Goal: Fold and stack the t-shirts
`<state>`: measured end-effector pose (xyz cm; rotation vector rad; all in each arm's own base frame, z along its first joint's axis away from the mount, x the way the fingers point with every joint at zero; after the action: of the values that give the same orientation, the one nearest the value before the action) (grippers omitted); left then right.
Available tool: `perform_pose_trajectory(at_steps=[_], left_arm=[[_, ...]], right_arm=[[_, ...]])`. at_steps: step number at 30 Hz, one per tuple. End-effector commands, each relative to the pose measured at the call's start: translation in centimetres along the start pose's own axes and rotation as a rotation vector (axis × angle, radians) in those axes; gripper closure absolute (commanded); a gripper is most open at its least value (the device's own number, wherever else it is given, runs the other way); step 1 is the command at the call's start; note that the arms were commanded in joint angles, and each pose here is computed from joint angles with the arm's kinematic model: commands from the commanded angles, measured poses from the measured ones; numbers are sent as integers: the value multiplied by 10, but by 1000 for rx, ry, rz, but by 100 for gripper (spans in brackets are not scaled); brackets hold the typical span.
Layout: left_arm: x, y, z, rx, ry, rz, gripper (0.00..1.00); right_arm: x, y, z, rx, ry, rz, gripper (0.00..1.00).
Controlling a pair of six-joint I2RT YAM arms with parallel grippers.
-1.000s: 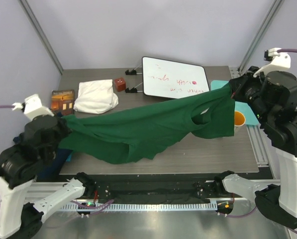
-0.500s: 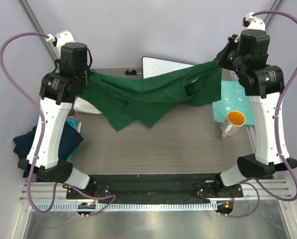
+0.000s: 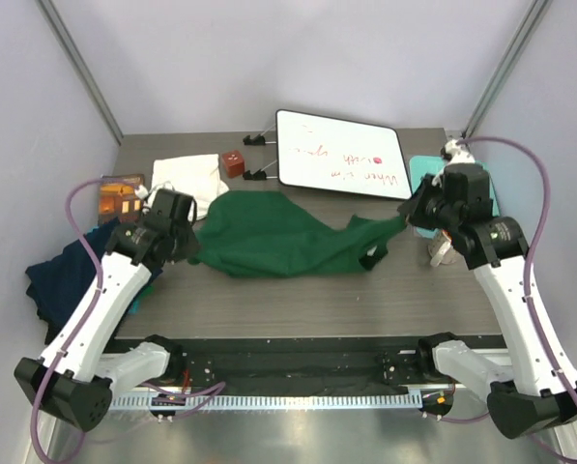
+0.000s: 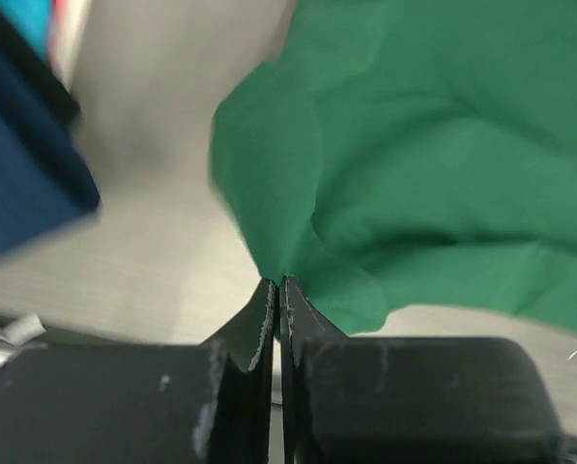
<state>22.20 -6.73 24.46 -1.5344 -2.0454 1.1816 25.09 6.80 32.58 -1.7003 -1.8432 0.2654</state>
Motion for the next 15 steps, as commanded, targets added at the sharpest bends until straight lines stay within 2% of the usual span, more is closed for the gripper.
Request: perform_pose_trajectory(at_steps=[1, 5, 10, 11, 14, 15], left_arm=[[15, 2, 33, 32, -150, 8, 100], [33, 5, 42, 21, -151, -70, 100], [43, 8, 48, 48, -122, -142, 100], [45, 9, 49, 46, -119, -151, 96], [46, 12, 51, 53, -109, -161, 72], [47, 12, 51, 56, -103, -164, 68]], right_arm=[[0, 12, 47, 97, 68, -77, 99], [-9, 35, 109, 264, 103, -108, 99], [-13, 46, 148, 364, 170, -125, 99], [-17, 48, 159, 391, 178, -110, 99], [-25, 47, 172, 412, 181, -76, 99], [-26, 46, 174, 414, 181, -74, 99]])
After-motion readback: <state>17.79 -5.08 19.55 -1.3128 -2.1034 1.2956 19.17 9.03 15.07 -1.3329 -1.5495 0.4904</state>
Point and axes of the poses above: each gripper's point midway between its finger pads, its own y axis out along the fingers, its own x axis along the line the jaws close on, z = x × y, the point moved 4 cm from there along -y, back along the fingers, and after that the axes turned 4 degrees about -y, right-handed, at the moved point
